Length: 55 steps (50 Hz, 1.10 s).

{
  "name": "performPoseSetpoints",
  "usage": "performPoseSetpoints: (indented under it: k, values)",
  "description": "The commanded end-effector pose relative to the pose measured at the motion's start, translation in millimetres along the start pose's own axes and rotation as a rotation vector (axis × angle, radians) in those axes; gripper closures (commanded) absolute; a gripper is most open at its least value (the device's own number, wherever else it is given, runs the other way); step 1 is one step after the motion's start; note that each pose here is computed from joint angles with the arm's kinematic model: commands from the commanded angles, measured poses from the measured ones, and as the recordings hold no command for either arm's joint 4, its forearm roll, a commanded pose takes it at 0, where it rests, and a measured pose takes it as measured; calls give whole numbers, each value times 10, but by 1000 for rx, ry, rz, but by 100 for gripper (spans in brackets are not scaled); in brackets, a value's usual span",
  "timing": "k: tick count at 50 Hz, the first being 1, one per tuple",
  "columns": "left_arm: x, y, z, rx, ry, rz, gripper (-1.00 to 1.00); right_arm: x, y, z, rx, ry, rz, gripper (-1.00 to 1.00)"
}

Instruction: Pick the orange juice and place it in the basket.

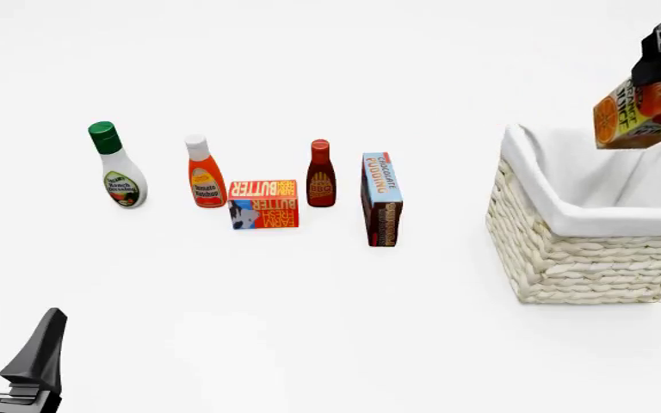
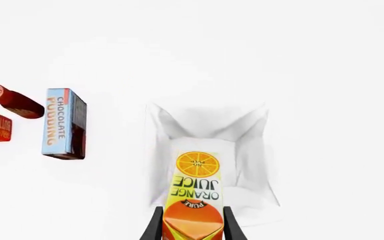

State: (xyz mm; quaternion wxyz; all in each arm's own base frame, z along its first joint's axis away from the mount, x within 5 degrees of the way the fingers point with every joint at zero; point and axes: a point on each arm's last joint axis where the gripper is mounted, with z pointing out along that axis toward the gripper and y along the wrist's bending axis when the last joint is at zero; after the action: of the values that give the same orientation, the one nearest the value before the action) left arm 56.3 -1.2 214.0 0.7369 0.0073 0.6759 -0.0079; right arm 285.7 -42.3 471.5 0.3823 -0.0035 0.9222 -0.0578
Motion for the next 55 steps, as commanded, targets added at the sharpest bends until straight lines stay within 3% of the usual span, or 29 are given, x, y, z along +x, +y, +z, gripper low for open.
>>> performPoseSetpoints:
  k: [1,19,55]
  values:
    - [0,0,0,0,0,0,-100,-1,-61,-5,16,-2,43,100]
    - [0,0,0,0,0,0,-100,-48,-97,119,20,14,88,100]
    - [0,0,0,0,0,0,-100,-109,-112,582,9,97,119,100]
